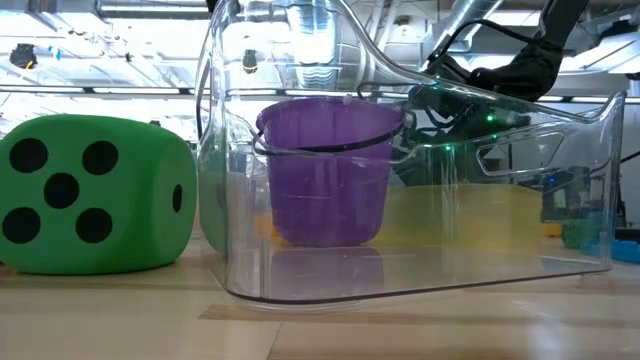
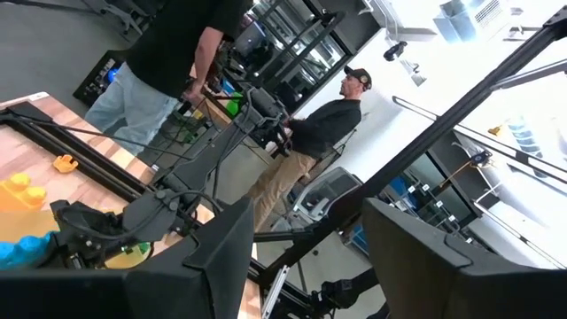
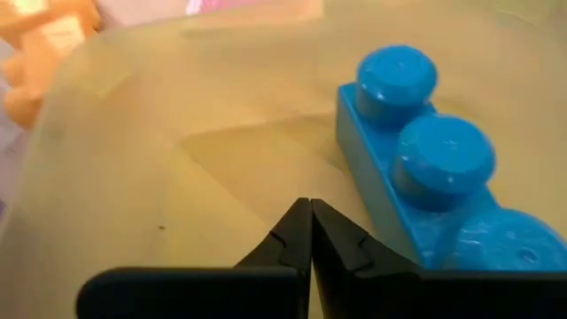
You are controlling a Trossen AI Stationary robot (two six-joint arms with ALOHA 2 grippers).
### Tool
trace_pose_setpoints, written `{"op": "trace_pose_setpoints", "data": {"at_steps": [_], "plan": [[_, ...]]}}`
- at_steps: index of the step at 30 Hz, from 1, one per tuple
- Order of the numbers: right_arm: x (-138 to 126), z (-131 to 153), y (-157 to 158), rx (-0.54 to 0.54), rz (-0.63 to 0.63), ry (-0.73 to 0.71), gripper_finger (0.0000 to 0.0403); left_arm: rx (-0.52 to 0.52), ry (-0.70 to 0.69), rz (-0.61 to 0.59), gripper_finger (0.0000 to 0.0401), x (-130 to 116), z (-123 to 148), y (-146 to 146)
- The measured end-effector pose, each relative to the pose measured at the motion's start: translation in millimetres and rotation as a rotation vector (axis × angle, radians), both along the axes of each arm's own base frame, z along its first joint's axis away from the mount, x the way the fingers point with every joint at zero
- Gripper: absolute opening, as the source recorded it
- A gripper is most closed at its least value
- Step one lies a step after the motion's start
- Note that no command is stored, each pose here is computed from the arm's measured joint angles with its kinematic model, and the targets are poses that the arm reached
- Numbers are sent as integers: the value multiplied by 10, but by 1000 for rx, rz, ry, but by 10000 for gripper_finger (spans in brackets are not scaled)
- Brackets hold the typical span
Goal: Pick & Place Toys
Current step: Put the large blue game piece into the yellow bin
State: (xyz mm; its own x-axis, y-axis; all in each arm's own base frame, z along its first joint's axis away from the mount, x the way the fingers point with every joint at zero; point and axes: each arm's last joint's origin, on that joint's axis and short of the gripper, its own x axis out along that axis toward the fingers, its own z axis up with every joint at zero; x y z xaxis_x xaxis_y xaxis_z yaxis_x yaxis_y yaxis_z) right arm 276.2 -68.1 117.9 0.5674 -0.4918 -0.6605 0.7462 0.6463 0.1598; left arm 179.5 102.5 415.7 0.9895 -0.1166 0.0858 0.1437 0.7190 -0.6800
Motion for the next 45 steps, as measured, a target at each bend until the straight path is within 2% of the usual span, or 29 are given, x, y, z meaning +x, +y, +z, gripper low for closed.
{"op": "trace_pose_setpoints", "data": {"at_steps": [6,12,27,36,45], "plan": [[29,30,-3,-4,0,-44,0,0,0,-4,205,0,0,-1],[-26,-1,-67,26,-119,-37,0,0,0,-3,205,0,0,-1],[14,46,-81,26,-149,-118,0,-18,2,0,205,0,0,0],[-13,54,-175,39,-258,-165,0,-18,2,-1,205,0,0,0],[-7,74,-219,64,-288,-218,0,-19,2,-1,205,0,0,0]]}}
